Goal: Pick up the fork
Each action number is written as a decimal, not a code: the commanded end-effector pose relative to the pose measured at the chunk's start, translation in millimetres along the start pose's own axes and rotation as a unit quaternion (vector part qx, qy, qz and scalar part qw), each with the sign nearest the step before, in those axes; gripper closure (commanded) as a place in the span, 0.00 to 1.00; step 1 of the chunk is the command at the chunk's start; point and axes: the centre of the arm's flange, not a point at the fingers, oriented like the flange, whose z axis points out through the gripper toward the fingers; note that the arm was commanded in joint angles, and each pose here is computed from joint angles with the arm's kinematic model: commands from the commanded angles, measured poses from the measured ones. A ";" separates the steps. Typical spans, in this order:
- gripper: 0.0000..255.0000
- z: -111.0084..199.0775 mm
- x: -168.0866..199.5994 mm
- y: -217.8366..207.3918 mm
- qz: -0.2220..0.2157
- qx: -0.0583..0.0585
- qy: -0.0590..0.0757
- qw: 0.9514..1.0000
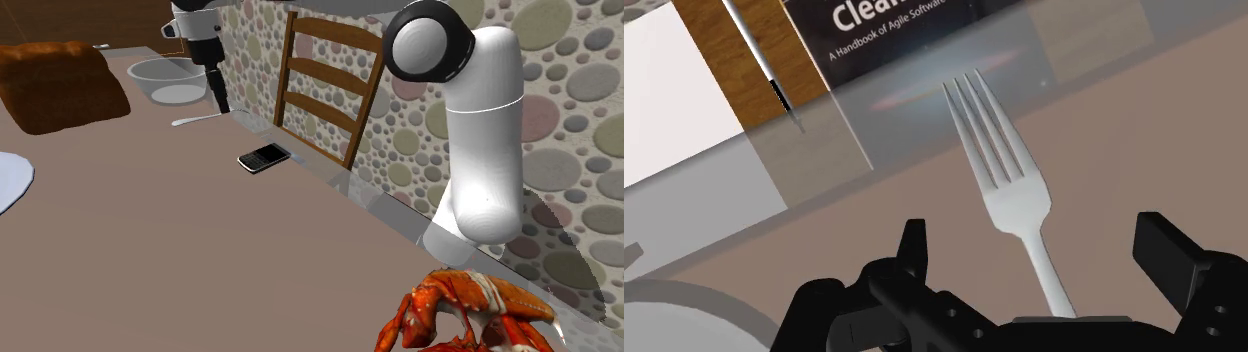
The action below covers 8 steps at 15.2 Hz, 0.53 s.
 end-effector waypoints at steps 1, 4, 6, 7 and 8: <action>0.00 10.2 2.3 0.9 0.000 0.000 0.000 1.000; 0.00 18.4 3.2 1.7 0.000 0.000 0.000 1.000; 1.00 19.0 2.7 1.6 0.000 0.000 0.000 1.000; 1.00 19.0 2.7 1.5 0.000 0.000 0.000 1.000; 1.00 19.1 2.7 1.8 0.000 0.000 0.000 1.000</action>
